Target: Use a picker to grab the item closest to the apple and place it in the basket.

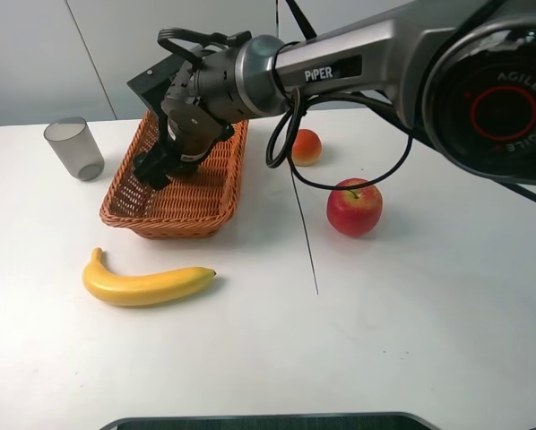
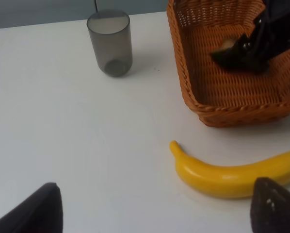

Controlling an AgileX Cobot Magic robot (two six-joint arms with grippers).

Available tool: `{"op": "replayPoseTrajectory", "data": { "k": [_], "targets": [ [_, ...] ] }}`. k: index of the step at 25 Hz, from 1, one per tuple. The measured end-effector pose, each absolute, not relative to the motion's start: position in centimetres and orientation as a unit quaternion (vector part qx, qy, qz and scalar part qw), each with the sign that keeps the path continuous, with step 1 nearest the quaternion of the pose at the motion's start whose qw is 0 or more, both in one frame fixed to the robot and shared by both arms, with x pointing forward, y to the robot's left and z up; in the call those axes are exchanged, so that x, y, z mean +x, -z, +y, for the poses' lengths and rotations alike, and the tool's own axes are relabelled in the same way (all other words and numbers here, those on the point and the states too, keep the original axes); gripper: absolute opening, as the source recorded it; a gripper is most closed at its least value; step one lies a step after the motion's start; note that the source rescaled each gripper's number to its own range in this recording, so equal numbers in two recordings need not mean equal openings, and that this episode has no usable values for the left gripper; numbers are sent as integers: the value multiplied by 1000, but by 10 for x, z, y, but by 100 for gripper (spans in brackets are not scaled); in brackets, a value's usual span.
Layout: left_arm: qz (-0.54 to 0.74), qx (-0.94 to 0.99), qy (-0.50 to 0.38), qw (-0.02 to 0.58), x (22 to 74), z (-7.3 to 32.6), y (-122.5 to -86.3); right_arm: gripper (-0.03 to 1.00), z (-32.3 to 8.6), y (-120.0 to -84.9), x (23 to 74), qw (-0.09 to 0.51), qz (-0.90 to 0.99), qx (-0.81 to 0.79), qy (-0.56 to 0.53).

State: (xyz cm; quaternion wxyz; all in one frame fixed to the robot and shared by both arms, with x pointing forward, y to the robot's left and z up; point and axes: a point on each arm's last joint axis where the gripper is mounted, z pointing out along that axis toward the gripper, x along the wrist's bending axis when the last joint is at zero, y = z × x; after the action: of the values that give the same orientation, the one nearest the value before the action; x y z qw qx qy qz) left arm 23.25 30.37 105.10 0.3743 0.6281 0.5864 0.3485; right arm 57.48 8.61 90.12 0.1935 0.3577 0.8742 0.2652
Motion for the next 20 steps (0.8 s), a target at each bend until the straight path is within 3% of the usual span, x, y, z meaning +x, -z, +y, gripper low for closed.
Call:
{"op": "replayPoseTrajectory", "data": {
  "k": [4,13,20],
  "targets": [
    [586,628,-349,374,232,304,-1051,99,84,-911,574,197,872,360,-265],
    [586,628,-349,374,232,304,-1051,100,66,-991,564,195,855,395,-273],
    [586,628,-349,374,232,304,-1051,100,0,-1008,557,148,845,457,-232]
  ]
}}
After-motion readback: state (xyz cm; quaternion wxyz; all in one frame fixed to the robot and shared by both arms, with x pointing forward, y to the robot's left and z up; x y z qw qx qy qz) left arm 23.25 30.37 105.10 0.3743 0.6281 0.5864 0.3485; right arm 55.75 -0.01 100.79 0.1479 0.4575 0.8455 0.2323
